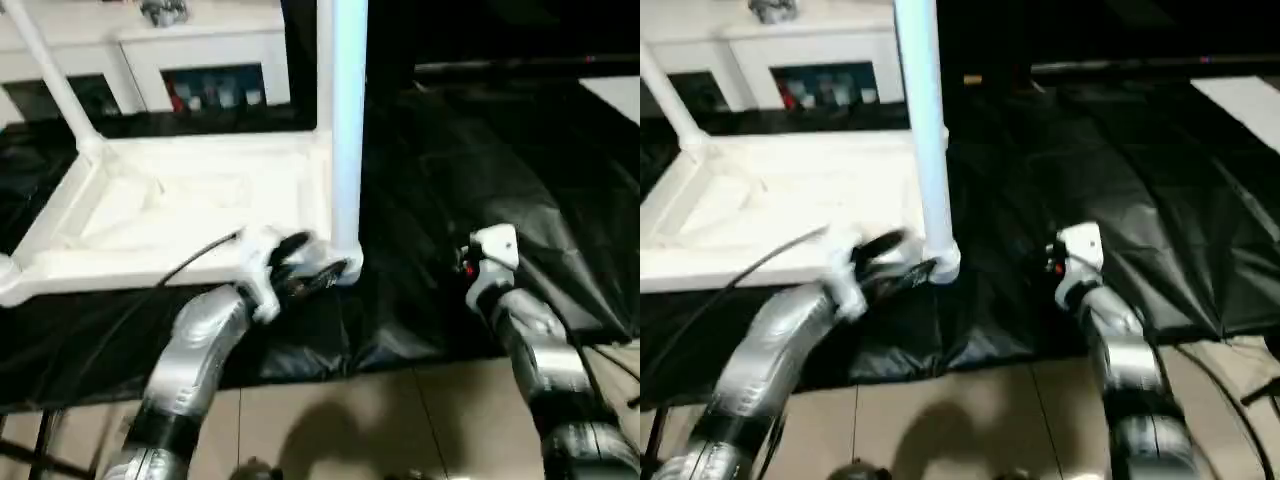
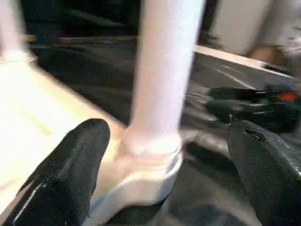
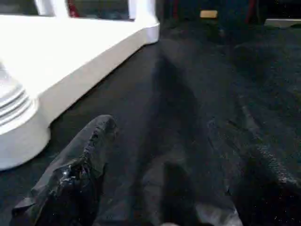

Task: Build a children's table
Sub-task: Rotate table base

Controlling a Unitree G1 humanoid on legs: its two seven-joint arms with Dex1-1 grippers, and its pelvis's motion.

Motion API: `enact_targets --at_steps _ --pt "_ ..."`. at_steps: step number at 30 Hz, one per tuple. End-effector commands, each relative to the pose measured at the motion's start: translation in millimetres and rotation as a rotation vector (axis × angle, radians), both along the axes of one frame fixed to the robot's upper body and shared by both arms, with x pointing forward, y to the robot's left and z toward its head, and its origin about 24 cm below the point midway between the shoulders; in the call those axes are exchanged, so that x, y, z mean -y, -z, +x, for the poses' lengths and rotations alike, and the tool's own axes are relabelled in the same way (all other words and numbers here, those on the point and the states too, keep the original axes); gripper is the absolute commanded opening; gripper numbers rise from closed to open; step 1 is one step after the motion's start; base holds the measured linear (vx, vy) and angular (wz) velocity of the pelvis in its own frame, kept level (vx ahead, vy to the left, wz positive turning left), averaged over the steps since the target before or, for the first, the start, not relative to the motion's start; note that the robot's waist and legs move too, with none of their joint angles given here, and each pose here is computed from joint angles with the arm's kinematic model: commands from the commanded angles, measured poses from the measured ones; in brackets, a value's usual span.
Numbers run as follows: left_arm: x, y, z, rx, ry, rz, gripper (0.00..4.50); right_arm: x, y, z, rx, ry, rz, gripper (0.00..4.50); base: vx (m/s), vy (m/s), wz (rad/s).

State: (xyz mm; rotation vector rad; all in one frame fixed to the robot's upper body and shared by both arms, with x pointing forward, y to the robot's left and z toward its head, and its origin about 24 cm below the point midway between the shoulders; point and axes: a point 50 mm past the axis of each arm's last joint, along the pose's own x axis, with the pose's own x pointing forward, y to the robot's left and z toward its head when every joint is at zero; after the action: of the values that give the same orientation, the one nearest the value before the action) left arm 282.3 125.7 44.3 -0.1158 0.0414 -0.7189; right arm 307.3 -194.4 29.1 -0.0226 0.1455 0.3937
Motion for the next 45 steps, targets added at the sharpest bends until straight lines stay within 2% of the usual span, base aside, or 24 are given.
enact_targets --at_steps 1,2,4,5,6,8,9,12,14,15,21,23,27,32,45 --pt "-14.1 -6.5 -2.0 0.028 -0.119 0.046 4.44 -3.4 -10.4 -3.1 0.018 0.010 -0.012 3.56 0.000 0.000 0.00" --pt "-24.0 -7.5 -4.9 0.029 -0.219 0.051 4.44 -6.2 -13.0 -7.8 0.025 0.011 -0.016 3.56 0.000 0.000 0.00" --pt "-30.4 -8.6 -7.4 0.026 -0.288 0.059 4.44 -9.0 -15.5 -12.2 0.031 0.008 -0.013 3.56 0.000 0.000 0.00" --pt "-39.9 -12.4 -12.0 0.063 -0.412 0.134 4.44 -17.0 -20.3 -19.4 0.061 -0.011 -0.019 3.56 0.000 0.000 0.00" --pt "-41.8 -14.3 -13.8 0.082 -0.442 0.164 4.44 -19.5 -22.2 -21.9 0.074 -0.017 -0.024 3.56 0.000 0.000 0.00" --pt "-44.3 -15.9 -14.3 0.059 -0.499 0.215 4.44 -25.2 -22.0 -24.3 0.054 -0.017 -0.024 3.56 -0.004 -0.002 0.09" --pt "-43.7 -20.9 -13.2 0.094 -0.525 0.228 4.44 -27.7 -22.0 -23.9 0.054 -0.010 -0.038 3.56 -0.009 -0.005 0.18" --pt "-42.9 -23.0 -7.8 0.062 -0.592 0.195 4.44 -31.1 -22.1 -21.4 0.055 0.011 -0.049 3.56 0.019 -0.047 0.54" --pt "-46.0 -20.2 -4.1 0.007 -0.656 0.163 4.44 -32.8 -21.3 -20.7 0.036 0.048 0.001 3.56 0.039 -0.107 0.53" --pt "-46.7 -20.3 -3.3 0.003 -0.658 0.163 4.44 -32.3 -21.3 -20.8 0.028 0.064 0.022 3.56 0.041 -0.129 0.47" --pt "-42.8 -21.8 -7.7 -0.003 -0.631 0.196 4.44 -30.0 -21.5 -28.0 0.000 0.095 0.008 3.56 0.016 -0.062 0.02" --pt "-40.9 -23.8 -9.4 0.017 -0.614 0.189 4.44 -28.1 -20.6 -29.4 -0.007 0.110 0.013 3.56 0.006 0.102 0.04" --pt "-38.9 -20.8 -15.0 -0.006 -0.574 0.177 4.44 -28.4 -19.6 -33.5 -0.041 0.090 0.059 3.56 -0.007 0.131 0.03" --pt "-34.9 -14.7 -21.5 -0.049 -0.534 0.142 4.44 -25.5 -17.8 -35.9 -0.050 0.071 0.013 3.56 -0.043 0.068 0.02" --pt "-33.8 -14.5 -27.7 -0.046 -0.531 0.133 4.44 -15.6 -19.6 -40.4 -0.063 0.082 -0.032 3.56 -0.004 0.003 0.00"
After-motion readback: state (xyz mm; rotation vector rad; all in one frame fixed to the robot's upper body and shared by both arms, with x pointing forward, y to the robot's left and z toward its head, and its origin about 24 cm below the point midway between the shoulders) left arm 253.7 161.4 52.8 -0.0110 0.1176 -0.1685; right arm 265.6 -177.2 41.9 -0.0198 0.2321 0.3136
